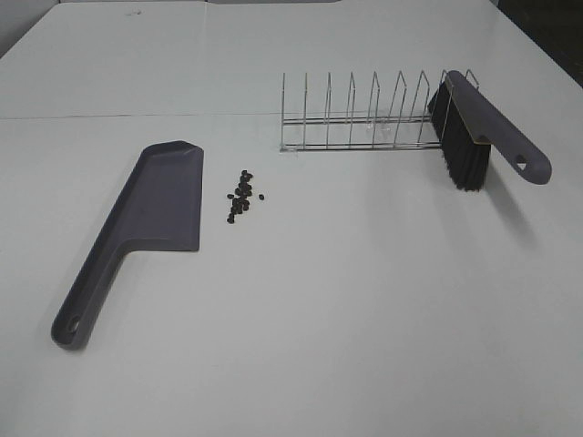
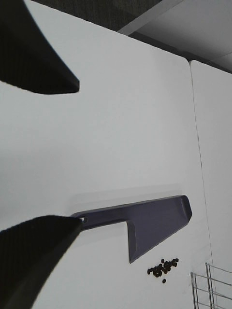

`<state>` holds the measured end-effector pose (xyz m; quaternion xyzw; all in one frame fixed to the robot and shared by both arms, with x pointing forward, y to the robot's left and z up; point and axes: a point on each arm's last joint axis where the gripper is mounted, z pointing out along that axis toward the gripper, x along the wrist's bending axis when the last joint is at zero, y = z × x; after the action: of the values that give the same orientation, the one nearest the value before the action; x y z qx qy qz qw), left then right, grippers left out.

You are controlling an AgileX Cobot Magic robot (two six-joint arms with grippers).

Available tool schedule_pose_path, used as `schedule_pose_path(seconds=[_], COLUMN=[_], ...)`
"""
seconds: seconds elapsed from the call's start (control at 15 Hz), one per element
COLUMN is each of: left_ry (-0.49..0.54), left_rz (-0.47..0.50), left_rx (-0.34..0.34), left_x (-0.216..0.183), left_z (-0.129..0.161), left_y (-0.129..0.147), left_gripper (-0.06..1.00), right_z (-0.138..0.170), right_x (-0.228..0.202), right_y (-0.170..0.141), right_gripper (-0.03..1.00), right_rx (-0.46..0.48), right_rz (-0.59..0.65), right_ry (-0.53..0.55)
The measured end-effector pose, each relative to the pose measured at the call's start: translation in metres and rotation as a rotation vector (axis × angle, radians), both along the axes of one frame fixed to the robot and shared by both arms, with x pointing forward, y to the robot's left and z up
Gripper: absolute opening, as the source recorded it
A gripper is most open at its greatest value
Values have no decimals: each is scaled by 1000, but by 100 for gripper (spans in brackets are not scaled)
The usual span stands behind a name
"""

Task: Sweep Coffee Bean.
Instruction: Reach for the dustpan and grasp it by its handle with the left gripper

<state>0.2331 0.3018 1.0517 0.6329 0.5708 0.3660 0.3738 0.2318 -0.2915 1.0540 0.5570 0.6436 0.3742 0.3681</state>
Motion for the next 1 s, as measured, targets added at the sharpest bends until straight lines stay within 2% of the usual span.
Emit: schedule_pose_path(seconds=[0.67, 0.8, 1.0], left_ry=[-8, 8, 102], left_rz=[1, 2, -1], left_rx=[-2, -3, -10], left_x=[4, 35, 88], left_z=[5, 23, 35], left_y=[0, -2, -6], left_gripper=[65, 65, 65], right_z=[0, 0, 0], right_x=[0, 0, 0], right_y=[0, 0, 0], right_gripper=[72, 72, 72], right_rx=[0, 0, 0], right_rz=[0, 0, 0], right_ry=[0, 0, 0])
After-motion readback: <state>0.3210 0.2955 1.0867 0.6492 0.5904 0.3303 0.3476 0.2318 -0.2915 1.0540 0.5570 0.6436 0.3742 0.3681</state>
